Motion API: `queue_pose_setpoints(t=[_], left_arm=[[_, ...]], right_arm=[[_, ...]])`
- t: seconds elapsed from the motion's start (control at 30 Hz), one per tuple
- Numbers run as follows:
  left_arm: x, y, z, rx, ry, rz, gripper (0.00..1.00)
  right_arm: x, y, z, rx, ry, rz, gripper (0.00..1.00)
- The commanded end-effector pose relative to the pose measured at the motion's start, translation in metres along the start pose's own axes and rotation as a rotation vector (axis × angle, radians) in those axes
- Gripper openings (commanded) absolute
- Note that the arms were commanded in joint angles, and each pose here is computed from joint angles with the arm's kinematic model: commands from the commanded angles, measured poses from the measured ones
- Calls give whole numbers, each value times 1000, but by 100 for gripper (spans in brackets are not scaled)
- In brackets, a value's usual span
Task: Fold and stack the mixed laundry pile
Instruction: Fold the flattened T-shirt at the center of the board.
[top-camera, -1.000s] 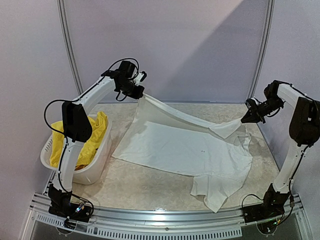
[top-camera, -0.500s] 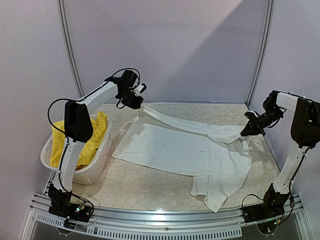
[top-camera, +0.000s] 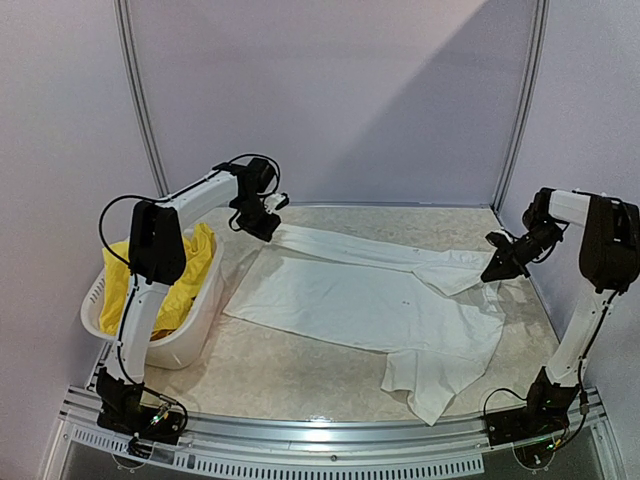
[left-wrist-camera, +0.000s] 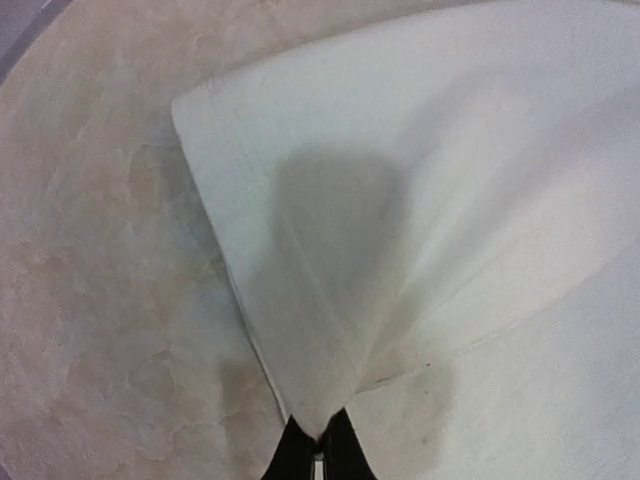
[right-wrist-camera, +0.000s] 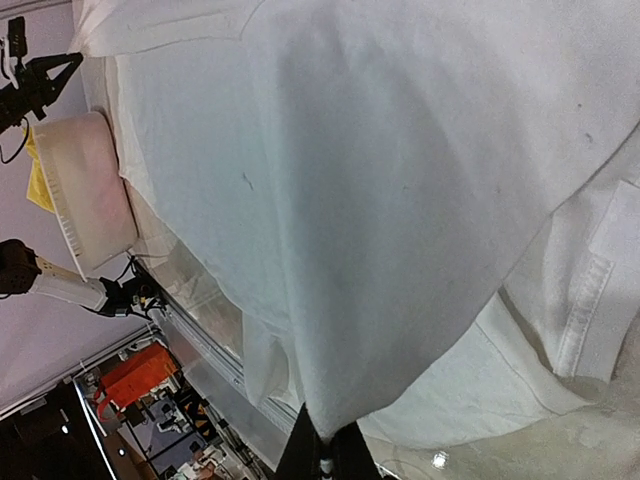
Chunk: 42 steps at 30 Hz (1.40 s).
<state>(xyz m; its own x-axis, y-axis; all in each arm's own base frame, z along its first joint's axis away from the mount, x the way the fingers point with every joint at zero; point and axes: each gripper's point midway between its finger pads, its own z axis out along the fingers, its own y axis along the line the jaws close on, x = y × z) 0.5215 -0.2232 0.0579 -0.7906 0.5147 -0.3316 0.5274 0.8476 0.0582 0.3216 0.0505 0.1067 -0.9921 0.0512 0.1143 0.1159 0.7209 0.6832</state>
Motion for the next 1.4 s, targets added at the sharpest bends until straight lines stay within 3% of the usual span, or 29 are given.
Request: queue_pose_setpoints(t=[0.0,0.27,0.6,0.77,0.9,1.07,1.23,1.37], left_arm=[[11,21,-14,-109,44,46,0],[-8,37,-33,-220,-15,102,0],[48,13,-8,-147,185,126,0],[61,18,-5,-178,236,119,1],[48,26,-12,-226,203,95,18],[25,28,-45,-272,109,58,41],[17,14,-78,-273,35,45,48],[30,-22,-78,-159,52,34,49]], right_arm=[[12,-13,10,4,86,37,0],[16,-15,17,6,127,12,0],[25,-14,20,52,188,-64,2],[33,-19,21,96,245,-107,10],[38,-7,12,70,304,-148,20],[9,-3,-28,163,181,-252,32],[-33,-28,-38,331,34,-265,33],[-42,-45,-25,350,10,-236,34]])
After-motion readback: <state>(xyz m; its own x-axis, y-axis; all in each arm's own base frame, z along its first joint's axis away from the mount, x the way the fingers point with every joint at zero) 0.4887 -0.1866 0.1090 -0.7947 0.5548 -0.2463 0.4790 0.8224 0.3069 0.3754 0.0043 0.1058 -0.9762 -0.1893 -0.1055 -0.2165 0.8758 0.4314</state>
